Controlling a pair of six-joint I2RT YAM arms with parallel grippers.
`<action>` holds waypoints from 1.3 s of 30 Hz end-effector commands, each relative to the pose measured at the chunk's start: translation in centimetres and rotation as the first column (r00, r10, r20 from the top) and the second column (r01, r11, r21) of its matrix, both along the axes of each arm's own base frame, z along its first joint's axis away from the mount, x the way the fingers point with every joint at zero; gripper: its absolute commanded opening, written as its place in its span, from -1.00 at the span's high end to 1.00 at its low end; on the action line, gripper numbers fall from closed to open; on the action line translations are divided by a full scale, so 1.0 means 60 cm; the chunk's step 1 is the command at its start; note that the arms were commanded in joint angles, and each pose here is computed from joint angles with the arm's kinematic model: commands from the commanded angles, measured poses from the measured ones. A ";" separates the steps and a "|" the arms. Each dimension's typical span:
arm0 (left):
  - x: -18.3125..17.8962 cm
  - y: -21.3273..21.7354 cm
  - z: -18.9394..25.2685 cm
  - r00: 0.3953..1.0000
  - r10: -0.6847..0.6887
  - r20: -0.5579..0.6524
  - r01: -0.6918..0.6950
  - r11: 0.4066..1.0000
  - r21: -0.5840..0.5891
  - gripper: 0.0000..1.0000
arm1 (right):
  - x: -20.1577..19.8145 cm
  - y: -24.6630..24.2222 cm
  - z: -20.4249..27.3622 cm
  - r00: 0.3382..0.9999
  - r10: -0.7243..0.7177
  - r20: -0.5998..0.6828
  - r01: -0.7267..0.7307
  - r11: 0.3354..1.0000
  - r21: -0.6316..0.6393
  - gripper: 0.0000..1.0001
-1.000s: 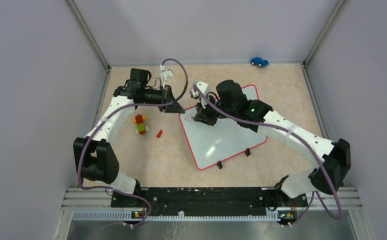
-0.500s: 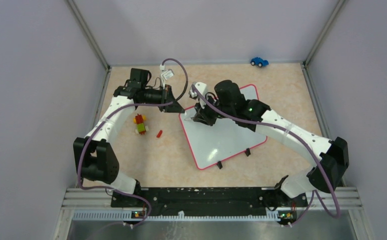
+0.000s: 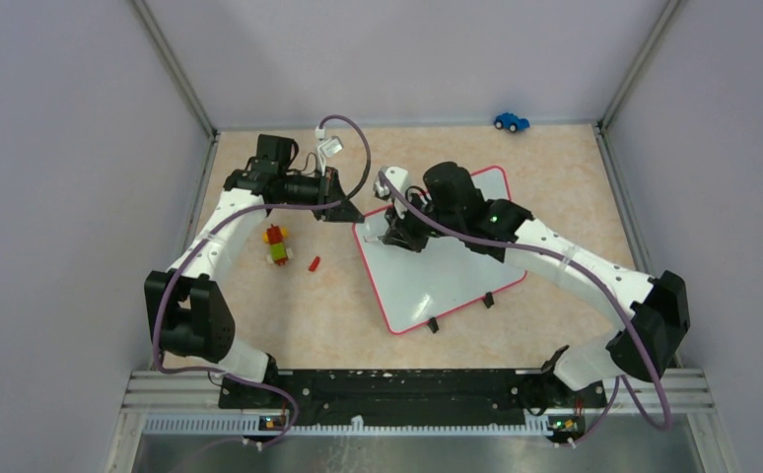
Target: Write a sentence on the whiteboard
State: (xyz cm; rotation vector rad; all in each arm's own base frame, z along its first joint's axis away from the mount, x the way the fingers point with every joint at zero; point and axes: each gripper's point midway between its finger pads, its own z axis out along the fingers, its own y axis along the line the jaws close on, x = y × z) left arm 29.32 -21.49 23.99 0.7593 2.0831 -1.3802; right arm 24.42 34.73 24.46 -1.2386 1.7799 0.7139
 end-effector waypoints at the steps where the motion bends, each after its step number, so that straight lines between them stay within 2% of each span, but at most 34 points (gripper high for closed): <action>1: -0.005 -0.011 0.001 0.999 -0.023 0.028 0.022 1.000 0.015 1.00 | -0.014 -0.003 0.013 0.999 0.021 0.027 -0.022 1.000 0.019 1.00; 16: -0.004 -0.011 -0.001 0.999 -0.023 0.027 0.022 1.000 0.019 1.00 | -0.052 -0.011 -0.024 0.996 0.079 -0.041 -0.079 0.997 -0.011 1.00; 29: -0.007 -0.013 0.002 0.999 -0.030 0.032 0.029 0.999 0.019 1.00 | -0.042 -0.004 0.055 0.997 0.075 0.009 -0.075 0.996 0.051 1.00; 39: -0.009 -0.013 0.004 0.999 -0.030 0.037 0.029 0.999 0.023 1.00 | -0.020 0.004 0.043 0.999 0.032 0.014 -0.032 0.999 0.039 1.00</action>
